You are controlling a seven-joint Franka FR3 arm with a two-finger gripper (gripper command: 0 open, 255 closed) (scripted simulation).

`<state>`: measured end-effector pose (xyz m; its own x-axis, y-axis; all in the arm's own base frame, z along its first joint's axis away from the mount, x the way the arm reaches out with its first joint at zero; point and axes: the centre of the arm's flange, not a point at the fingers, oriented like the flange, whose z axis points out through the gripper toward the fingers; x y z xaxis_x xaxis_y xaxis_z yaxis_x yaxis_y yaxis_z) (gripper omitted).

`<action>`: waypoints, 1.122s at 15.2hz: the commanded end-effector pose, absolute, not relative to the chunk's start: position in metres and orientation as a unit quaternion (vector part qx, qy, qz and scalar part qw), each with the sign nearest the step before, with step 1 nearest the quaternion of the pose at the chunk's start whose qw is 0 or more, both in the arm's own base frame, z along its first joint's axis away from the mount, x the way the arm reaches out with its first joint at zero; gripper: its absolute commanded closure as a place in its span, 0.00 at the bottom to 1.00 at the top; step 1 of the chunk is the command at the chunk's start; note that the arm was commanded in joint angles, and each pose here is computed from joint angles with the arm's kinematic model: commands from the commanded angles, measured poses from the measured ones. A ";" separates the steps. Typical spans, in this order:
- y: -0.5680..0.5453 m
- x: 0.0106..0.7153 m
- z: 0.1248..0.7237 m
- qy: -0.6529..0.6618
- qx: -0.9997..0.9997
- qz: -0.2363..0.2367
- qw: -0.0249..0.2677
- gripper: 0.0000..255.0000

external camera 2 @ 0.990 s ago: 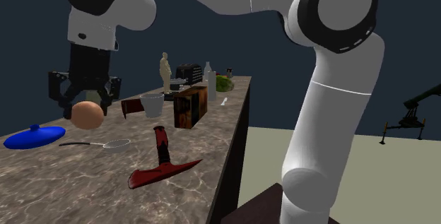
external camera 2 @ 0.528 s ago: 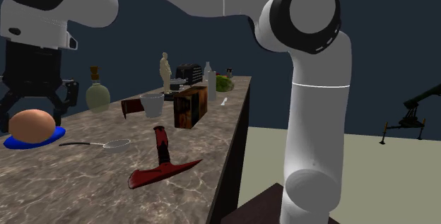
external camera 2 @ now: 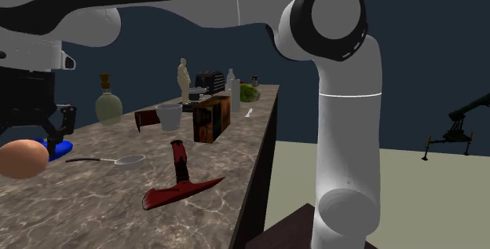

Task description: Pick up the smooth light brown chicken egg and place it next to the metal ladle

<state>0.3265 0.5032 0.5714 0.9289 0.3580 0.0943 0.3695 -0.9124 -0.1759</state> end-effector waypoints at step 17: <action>0.504 0.326 0.477 -0.186 -0.977 -0.030 0.096 1.00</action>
